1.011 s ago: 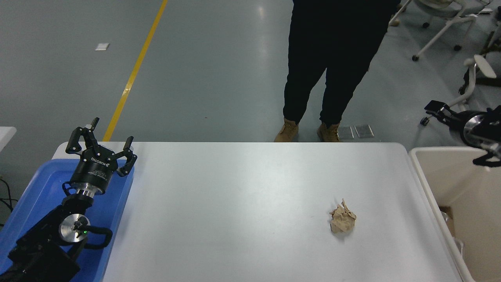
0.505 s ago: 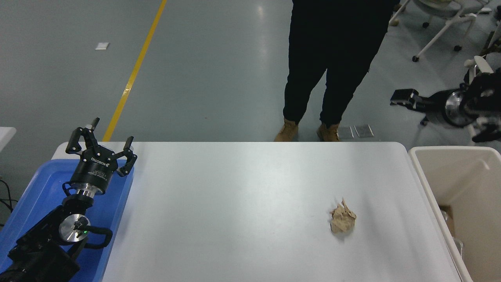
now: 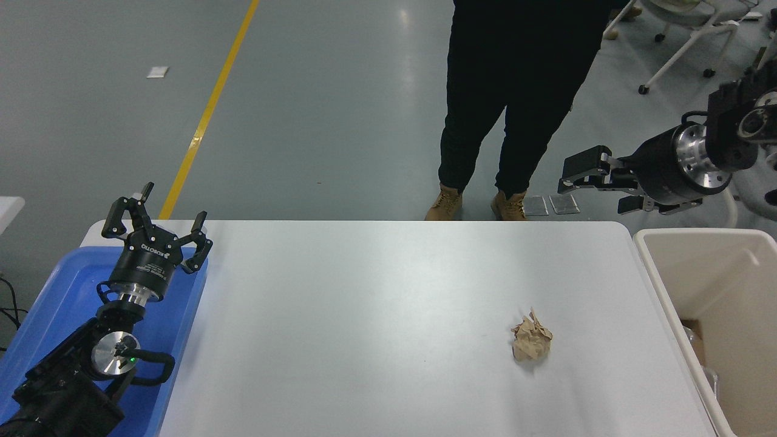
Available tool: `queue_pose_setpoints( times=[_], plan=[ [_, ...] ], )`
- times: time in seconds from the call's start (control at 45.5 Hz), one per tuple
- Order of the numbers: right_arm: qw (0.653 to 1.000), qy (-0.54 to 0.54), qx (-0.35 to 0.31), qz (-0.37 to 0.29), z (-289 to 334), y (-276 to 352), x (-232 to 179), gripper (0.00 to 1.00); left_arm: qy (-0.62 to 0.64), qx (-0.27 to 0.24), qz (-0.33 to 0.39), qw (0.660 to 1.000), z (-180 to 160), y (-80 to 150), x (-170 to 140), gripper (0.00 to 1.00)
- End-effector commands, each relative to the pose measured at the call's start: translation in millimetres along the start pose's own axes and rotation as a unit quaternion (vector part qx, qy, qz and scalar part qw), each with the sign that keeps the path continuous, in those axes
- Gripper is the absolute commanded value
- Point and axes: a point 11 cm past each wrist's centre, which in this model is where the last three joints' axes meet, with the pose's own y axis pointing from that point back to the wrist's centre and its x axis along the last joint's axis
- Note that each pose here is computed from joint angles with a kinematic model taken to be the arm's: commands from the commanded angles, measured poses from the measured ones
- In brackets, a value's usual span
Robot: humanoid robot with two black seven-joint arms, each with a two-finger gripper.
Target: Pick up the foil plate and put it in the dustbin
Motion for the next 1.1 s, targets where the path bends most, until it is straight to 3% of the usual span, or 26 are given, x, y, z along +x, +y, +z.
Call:
queue_pose_setpoints(
  times=[0.0, 0.593, 1.077],
  plan=[
    [0.999, 0.034, -0.004, -0.026, -20.7, 7.3, -9.1, 1.0, 0.0, 0.0, -0.001, 1.0, 0.0, -0.1, -0.3, 0.98],
    [0.992, 0.087, -0.014, -0.088, -55.0, 1.1, -27.2, 1.0, 0.0, -0.001, 0.0, 1.0, 0.3, -0.2, -0.1, 0.98],
    [0.992, 0.087, -0.014, -0.096, -55.3, -2.1, -30.4, 1.0, 0.0, -0.001, 0.0, 1.0, 0.3, -0.2, -0.1, 0.98]
  ],
)
